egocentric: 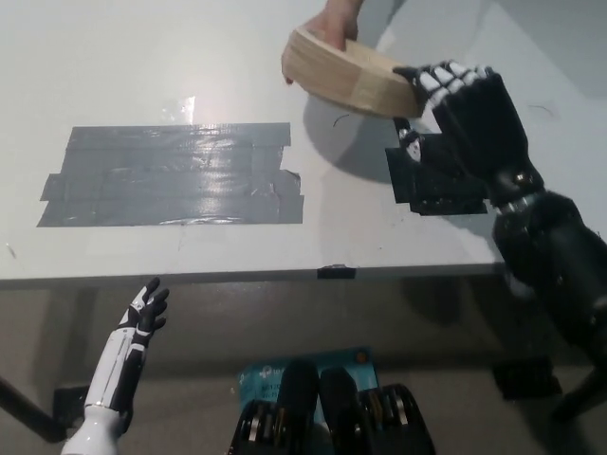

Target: A stack of plates is kept in the middle of the desk close to the robot and the robot grabs the stack with its right hand, picks it up and hands it to a person.

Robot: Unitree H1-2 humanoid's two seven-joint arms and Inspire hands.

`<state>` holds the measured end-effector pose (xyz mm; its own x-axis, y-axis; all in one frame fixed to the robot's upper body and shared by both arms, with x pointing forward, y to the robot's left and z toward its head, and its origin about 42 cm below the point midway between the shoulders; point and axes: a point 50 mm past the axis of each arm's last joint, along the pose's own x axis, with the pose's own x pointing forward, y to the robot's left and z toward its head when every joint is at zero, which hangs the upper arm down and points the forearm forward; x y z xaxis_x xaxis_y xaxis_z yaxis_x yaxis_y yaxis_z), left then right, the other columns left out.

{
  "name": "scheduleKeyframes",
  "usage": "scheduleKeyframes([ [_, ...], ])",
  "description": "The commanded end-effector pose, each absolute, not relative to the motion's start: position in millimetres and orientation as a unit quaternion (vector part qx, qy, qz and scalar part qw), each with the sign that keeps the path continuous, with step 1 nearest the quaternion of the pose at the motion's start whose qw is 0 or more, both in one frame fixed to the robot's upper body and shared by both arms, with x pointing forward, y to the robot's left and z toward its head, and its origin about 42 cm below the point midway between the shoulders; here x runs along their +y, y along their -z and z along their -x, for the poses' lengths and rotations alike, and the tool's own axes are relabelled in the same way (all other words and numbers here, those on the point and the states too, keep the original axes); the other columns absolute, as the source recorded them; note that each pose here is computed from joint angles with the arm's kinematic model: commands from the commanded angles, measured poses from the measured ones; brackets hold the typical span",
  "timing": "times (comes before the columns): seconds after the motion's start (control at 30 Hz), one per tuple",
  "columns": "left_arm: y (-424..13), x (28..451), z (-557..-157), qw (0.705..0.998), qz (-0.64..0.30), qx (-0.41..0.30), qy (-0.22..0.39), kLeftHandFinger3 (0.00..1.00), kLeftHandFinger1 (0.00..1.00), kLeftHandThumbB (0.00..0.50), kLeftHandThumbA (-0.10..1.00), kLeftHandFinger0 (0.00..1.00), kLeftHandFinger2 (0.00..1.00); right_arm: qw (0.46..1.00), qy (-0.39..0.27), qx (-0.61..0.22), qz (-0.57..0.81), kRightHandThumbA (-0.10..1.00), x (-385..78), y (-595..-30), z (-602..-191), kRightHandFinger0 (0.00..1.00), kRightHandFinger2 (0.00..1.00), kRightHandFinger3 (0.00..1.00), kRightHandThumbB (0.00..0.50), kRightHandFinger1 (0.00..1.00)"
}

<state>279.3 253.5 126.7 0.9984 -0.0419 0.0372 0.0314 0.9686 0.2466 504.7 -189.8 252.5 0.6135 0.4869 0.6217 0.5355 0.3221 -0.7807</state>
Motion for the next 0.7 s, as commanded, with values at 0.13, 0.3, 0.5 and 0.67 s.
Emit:
scheduleKeyframes([
  [0.13, -139, 254, -279, 0.989, -0.133, -0.056, 0.026, 1.00, 1.00, 0.000, 1.00, 1.00, 1.00, 0.651, 0.068, -0.498, 0.569, -0.10, -152, -323, -537, 0.00, 0.76, 0.22, 0.244, 0.28],
  [0.3, -140, 253, -279, 0.989, -0.133, -0.057, 0.024, 1.00, 1.00, 0.000, 1.00, 1.00, 1.00, 0.648, 0.060, -0.487, 0.582, -0.10, -146, -324, -542, 0.00, 0.58, 0.27, 0.227, 0.23],
  [0.5, -142, 253, -280, 0.989, -0.132, -0.060, 0.028, 1.00, 1.00, 0.000, 1.00, 1.00, 1.00, 0.714, -0.045, -0.335, 0.613, 0.63, -144, -311, -551, 1.00, 1.00, 1.00, 0.500, 1.00],
  [0.67, -145, 254, -281, 0.989, -0.136, -0.057, 0.029, 1.00, 1.00, 0.000, 1.00, 1.00, 1.00, 0.749, -0.088, -0.319, 0.574, 0.82, -142, -312, -528, 1.00, 1.00, 1.00, 0.500, 1.00],
])
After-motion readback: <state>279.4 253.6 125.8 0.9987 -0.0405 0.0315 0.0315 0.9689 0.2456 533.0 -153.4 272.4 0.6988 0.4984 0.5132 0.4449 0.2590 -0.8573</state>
